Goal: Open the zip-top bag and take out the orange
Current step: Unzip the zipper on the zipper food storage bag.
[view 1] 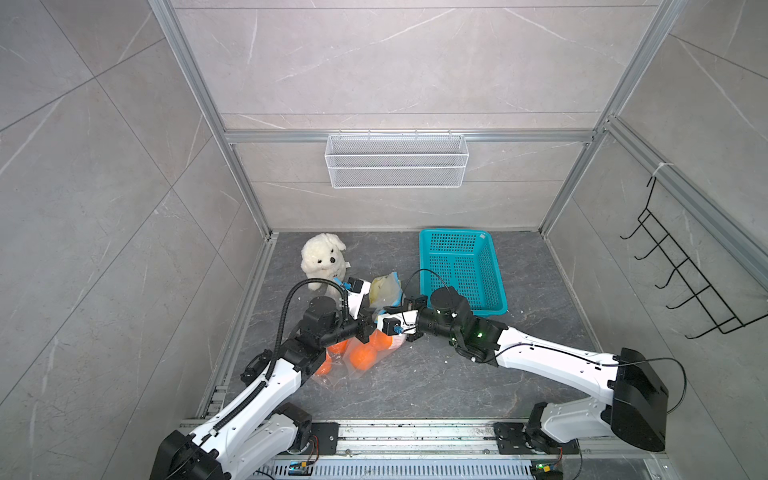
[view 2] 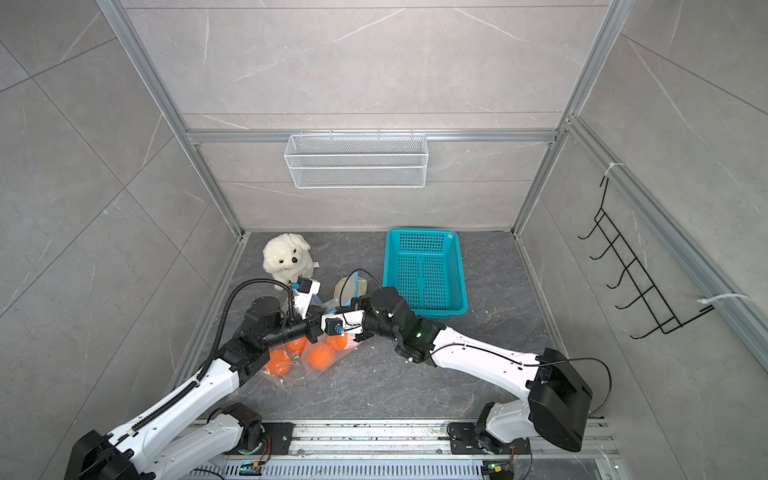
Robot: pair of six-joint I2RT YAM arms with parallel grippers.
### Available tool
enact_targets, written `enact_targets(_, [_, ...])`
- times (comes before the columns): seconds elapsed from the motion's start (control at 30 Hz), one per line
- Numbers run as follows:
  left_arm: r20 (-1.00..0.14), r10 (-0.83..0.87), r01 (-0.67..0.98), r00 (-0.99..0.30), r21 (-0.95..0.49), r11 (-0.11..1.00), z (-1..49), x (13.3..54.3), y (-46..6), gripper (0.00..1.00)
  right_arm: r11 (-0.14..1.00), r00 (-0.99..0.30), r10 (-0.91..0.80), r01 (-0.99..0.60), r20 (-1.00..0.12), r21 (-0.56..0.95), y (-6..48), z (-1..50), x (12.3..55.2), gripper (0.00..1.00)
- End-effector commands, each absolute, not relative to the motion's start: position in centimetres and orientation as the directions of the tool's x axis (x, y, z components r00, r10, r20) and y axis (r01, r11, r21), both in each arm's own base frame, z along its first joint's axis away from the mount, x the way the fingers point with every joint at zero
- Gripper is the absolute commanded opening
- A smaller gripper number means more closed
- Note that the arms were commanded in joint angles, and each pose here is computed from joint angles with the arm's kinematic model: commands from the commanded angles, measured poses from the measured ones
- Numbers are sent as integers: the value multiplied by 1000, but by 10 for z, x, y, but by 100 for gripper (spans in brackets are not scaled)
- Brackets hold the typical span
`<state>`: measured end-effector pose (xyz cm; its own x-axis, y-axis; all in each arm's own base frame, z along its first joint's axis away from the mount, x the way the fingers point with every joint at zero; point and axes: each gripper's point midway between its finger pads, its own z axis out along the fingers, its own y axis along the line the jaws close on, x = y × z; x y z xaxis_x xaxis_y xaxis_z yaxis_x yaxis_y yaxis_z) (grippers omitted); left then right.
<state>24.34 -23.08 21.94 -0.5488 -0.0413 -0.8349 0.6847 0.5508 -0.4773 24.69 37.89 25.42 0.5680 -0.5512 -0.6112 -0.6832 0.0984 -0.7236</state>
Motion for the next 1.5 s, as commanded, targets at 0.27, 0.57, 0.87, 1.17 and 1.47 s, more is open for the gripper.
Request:
enact_targets(0.27, [-895,-59,634,-441,-358,686,232,302,-209,32,99,359,-659,-830,-661,-550,362,297,268,0])
enact_targets(0.57, [-959,-142,719,-246,-279,637,281,276,-194,100,148,207,-689,-898,-694,-414,369,275,287,0])
enact_targets(0.87, [-987,-69,801,-143,-156,578,278,262,-218,100,150,91,-637,-959,-765,-239,364,276,284,0])
enact_targets(1.17, [-994,-24,810,-106,-101,578,279,278,-241,69,116,105,-599,-970,-794,-215,355,272,267,0])
enact_targets(1.47, [-993,-25,834,-112,-107,541,273,270,-244,0,131,120,-582,-962,-804,-239,344,272,273,11])
